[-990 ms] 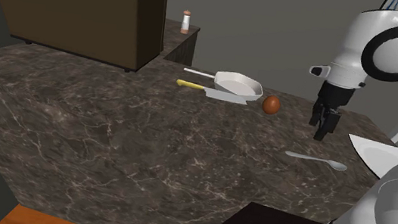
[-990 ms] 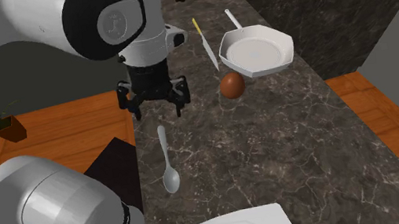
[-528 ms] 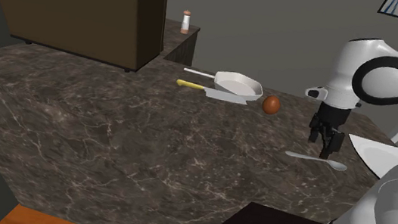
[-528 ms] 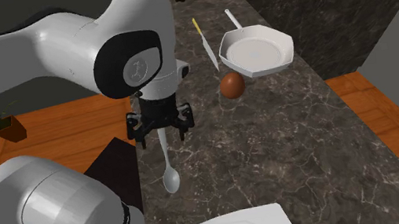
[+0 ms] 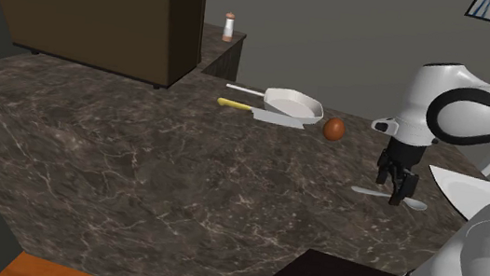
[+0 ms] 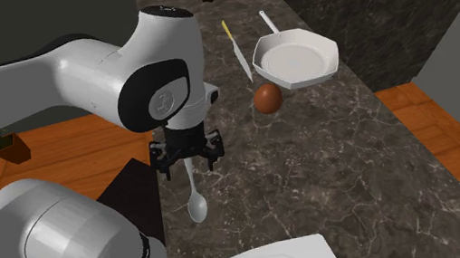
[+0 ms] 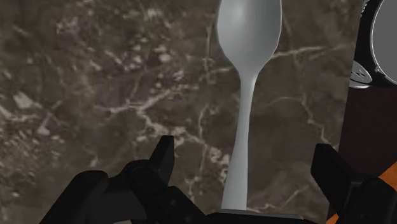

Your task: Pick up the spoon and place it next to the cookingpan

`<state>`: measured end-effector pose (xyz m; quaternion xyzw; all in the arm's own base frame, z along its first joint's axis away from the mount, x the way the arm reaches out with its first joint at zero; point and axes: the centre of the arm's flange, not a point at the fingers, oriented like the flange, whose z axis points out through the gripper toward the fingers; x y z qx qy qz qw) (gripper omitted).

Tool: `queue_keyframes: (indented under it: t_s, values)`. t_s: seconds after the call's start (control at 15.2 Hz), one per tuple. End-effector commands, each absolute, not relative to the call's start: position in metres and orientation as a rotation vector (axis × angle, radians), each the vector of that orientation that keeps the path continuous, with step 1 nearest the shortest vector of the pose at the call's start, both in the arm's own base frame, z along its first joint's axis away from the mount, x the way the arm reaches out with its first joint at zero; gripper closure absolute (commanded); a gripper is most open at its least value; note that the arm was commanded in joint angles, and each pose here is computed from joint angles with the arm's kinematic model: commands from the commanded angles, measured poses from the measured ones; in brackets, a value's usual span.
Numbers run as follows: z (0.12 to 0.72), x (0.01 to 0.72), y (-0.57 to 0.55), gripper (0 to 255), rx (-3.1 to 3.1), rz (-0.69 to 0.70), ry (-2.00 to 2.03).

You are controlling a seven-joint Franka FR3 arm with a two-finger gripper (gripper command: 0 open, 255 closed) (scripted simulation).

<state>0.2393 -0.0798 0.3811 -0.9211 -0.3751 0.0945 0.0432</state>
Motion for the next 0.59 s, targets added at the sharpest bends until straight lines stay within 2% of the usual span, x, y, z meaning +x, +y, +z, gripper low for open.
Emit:
queue_keyframes:
  t_s: [0.0, 0.2, 0.26, 0.53]
  values:
    - [0.3804, 0.2391, -0.0796, 0, -2.817, 0.289, -1.147]
    - [0.3804, 0.2391, -0.0796, 0, -2.817, 0.289, -1.147]
    - [0.3804, 0.2391, -0.0796, 255, -2.817, 0.289, -1.147]
    - [0.3801, 0.2388, -0.0799, 255, -2.817, 0.289, -1.147]
